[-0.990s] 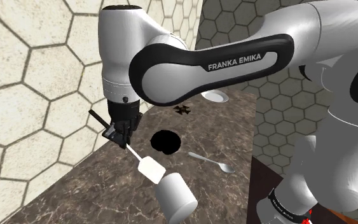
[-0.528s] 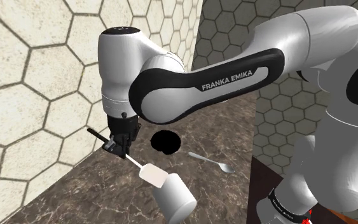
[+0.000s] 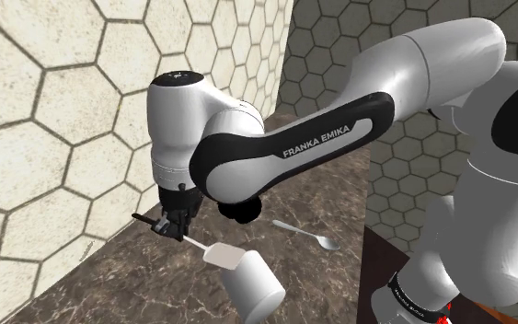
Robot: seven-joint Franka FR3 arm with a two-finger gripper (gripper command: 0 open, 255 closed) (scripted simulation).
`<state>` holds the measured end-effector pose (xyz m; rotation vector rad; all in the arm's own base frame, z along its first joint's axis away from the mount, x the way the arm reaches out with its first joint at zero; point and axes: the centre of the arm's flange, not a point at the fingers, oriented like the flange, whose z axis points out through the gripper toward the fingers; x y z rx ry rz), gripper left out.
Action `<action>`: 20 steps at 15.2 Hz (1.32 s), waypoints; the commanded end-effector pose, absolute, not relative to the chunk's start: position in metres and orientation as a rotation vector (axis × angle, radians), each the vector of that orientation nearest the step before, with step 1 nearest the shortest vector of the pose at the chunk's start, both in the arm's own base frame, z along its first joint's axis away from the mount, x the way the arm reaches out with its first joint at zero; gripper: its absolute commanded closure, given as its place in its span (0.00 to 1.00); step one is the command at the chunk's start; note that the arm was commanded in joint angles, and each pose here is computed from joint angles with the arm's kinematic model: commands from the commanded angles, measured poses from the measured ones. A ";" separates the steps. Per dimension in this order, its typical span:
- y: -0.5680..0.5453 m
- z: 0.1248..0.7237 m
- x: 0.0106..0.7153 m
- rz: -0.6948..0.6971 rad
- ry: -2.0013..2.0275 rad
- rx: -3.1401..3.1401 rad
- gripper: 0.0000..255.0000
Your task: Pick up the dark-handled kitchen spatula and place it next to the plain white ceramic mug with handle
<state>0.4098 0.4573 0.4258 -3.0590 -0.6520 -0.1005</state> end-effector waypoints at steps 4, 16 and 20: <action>0.458 0.398 0.409 -0.101 -0.652 -3.059 1.00; 0.458 0.351 0.409 -0.101 -0.652 -3.059 1.00; 0.458 0.351 0.409 -0.101 -0.652 -3.059 1.00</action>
